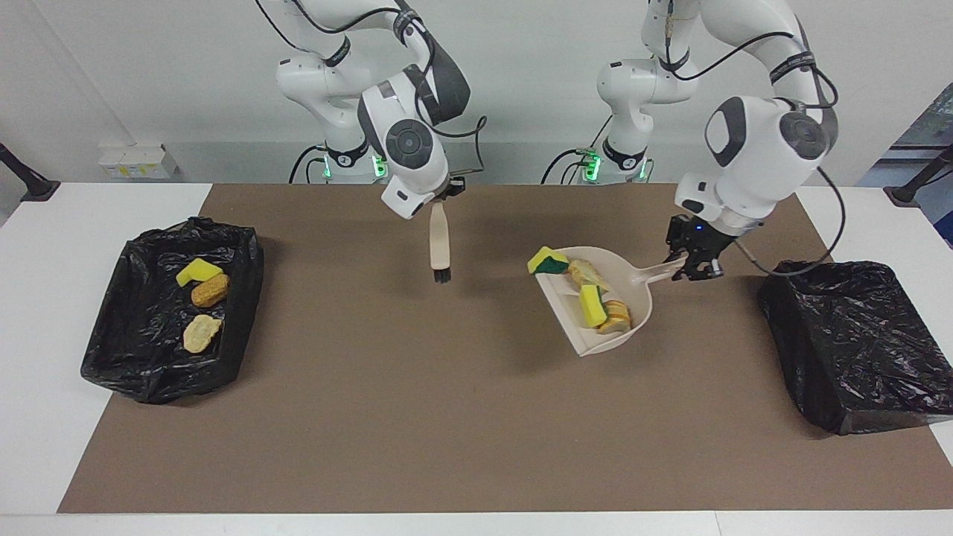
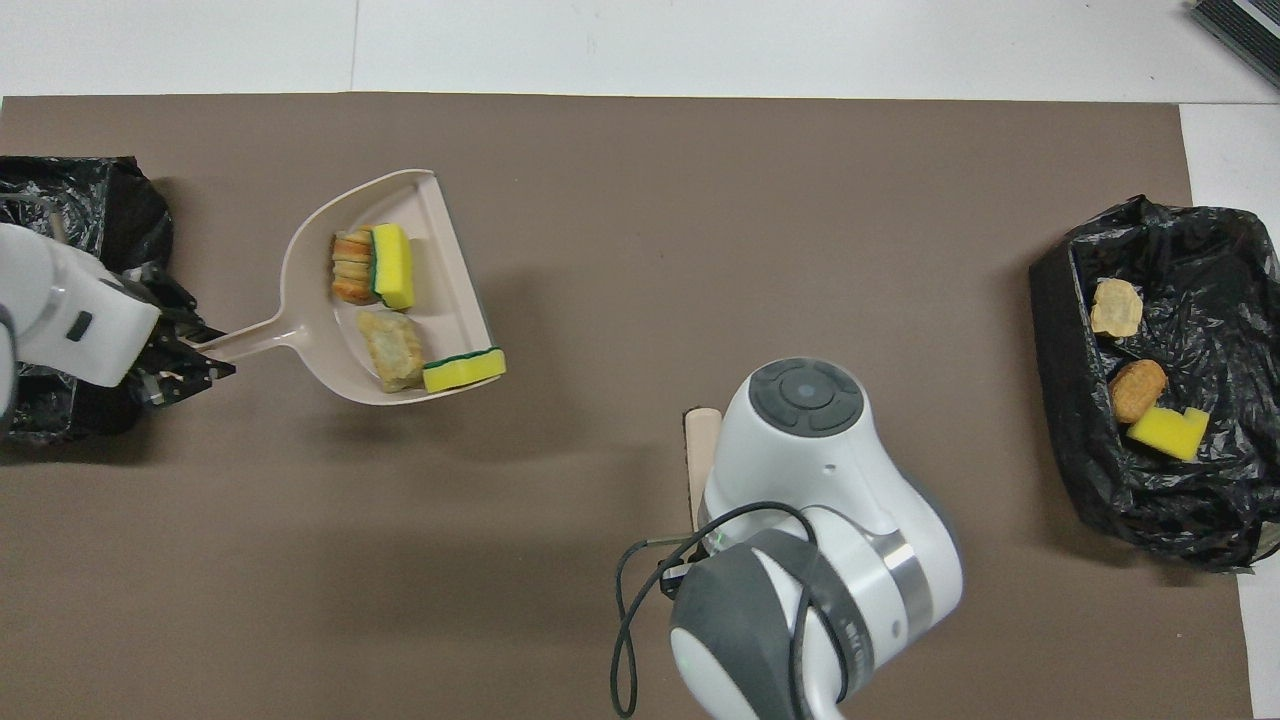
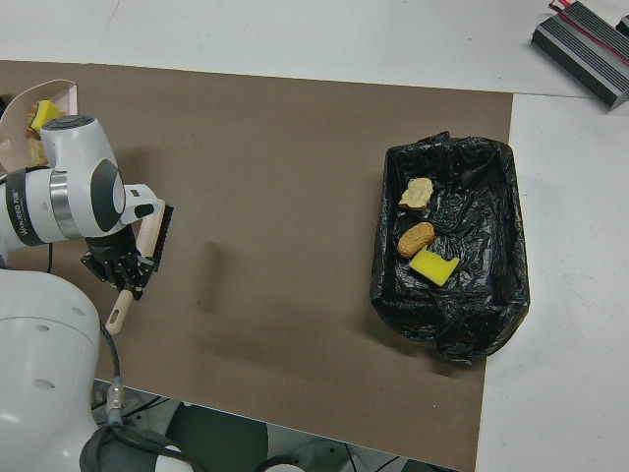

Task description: Sweep and dump trash in bin

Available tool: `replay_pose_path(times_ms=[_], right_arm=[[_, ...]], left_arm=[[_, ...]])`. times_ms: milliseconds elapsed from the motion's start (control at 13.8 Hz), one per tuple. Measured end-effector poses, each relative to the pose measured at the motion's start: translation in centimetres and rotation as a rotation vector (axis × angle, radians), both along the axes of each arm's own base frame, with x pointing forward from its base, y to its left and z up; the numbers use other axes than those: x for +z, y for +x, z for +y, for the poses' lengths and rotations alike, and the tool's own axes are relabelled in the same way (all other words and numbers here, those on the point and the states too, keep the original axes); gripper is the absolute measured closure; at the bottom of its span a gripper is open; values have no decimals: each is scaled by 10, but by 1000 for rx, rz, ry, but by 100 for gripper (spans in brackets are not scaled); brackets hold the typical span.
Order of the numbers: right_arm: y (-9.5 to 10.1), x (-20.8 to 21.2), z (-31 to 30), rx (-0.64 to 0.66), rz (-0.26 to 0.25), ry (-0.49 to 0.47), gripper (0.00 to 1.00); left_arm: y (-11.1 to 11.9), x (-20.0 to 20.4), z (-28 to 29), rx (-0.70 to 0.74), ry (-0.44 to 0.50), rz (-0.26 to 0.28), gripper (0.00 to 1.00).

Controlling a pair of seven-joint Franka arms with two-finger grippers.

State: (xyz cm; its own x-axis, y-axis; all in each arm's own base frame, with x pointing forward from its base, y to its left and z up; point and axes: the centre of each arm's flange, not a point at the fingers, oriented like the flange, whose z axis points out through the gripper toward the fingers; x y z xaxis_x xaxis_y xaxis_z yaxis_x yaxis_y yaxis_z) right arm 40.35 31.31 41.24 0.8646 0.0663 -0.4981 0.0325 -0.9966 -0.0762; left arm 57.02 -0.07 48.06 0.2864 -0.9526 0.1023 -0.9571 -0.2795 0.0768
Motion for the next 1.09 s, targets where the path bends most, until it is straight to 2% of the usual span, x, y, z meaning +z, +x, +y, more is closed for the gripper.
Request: replay_pose_path(times_ms=[291,581,799,1089], right_arm=[[-32,-28,51,-2,2,11,74],[-64,-77,94,40,54,-20,74],[-76,-87,97,31,72,-54,74],[-82,-93,96,-16,51,-77,74]], left_arm=[[-4,27,96,32,71,-18,69],[-14,45,173,29,194,-28,69],[-18,51,210,24,295,-17,69],[-18,53,261,-13,395,-10,69]])
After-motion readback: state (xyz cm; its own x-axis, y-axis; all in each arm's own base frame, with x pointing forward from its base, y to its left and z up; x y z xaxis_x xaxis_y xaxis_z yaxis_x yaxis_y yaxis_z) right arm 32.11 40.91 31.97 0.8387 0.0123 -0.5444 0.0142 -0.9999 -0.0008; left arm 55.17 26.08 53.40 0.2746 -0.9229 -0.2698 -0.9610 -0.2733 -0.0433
